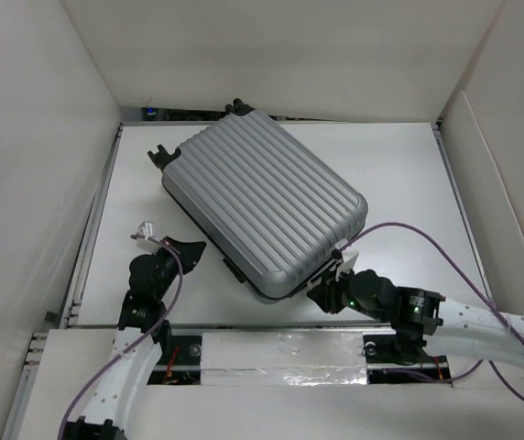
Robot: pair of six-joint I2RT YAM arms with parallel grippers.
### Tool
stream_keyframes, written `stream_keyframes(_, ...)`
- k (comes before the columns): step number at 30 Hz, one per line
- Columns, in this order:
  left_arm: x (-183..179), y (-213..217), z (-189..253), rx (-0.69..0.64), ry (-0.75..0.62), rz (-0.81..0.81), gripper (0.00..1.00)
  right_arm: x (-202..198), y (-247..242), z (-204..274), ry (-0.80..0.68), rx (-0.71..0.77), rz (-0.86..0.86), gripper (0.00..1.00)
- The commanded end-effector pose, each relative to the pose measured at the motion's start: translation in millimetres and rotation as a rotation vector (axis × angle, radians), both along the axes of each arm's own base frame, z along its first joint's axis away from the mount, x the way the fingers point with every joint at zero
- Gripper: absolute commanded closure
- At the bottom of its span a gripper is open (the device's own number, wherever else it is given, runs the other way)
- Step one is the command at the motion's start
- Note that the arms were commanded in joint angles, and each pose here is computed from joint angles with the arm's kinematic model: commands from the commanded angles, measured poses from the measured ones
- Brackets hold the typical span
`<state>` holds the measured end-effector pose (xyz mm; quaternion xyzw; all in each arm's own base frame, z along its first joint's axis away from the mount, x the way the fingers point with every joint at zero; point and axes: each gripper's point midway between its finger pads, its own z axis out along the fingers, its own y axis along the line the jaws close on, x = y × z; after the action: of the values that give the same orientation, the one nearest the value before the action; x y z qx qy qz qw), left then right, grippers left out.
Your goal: Pack the luggage
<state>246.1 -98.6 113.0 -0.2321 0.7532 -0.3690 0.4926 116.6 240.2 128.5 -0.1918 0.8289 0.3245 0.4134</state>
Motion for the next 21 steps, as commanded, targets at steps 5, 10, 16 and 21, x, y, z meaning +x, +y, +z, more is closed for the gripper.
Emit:
stream_keyframes(5, -29.5, -21.3, -38.4, 0.072, -0.003, -0.202, 0.94, 34.6, -6.2, 8.7, -0.077, 0.089, -0.118, 0.6)
stream_keyframes(10, -38.7, -33.1, -46.6, 0.073, 0.002, -0.301, 0.6, 44.8, -7.5, 7.9, -0.095, 0.081, -0.111, 0.59)
stream_keyframes(16, -42.4, -39.1, -49.3, 0.077, 0.008, -0.356, 0.55, 38.7, -1.2, 20.1, -0.112, 0.119, -0.056, 0.59)
stream_keyframes(21, -47.0, -49.3, -49.6, 0.092, 0.004, -0.399, 0.55, 36.0, 0.9, 20.5, -0.115, 0.119, -0.032, 0.57)
